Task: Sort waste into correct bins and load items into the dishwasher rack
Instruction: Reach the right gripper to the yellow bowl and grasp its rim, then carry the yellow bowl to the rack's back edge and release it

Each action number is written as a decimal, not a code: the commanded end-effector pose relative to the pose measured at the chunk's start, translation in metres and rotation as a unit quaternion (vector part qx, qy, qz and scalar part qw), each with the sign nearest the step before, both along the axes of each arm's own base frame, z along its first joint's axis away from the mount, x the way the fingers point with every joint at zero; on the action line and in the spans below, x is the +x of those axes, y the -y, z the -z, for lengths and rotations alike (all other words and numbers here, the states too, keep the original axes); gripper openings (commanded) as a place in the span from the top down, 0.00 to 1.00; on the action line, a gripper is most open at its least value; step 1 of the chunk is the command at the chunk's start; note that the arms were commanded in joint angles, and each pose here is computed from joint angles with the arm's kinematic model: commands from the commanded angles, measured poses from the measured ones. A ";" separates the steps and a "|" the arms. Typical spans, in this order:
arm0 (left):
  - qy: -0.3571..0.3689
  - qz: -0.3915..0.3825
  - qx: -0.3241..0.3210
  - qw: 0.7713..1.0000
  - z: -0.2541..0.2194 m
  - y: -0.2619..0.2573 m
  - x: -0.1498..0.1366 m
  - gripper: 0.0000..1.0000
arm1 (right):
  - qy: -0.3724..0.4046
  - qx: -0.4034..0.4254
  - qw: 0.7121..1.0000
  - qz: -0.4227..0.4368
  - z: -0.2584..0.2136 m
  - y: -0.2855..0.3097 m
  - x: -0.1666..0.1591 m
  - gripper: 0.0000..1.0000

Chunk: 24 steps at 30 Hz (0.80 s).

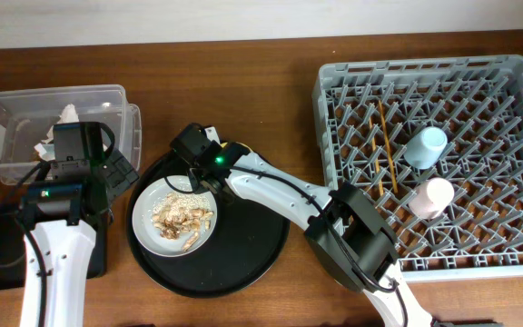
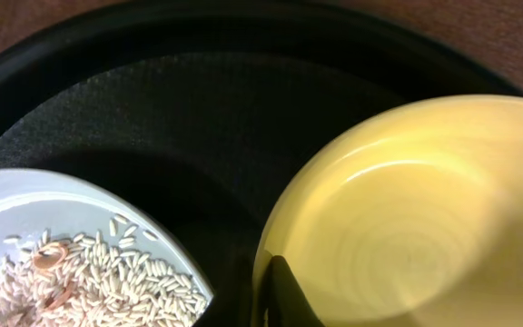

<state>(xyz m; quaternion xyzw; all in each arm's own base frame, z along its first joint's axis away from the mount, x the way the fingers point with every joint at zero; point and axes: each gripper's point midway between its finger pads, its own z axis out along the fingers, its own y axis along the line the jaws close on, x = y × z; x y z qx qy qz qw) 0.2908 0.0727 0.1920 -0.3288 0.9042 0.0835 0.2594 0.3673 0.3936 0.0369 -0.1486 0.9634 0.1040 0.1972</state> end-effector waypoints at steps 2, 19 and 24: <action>0.010 -0.005 0.000 1.000 -0.006 -0.001 0.000 0.01 | -0.002 0.031 1.000 -0.001 -0.032 -0.013 0.000 0.96; 0.010 -0.005 0.000 1.000 -0.006 -0.001 0.000 0.01 | 0.036 0.019 0.963 0.266 -0.282 0.321 0.019 0.96; 0.010 -0.005 0.000 1.000 -0.006 -0.001 0.000 0.01 | 0.031 0.059 0.981 0.181 -0.286 0.374 0.019 0.96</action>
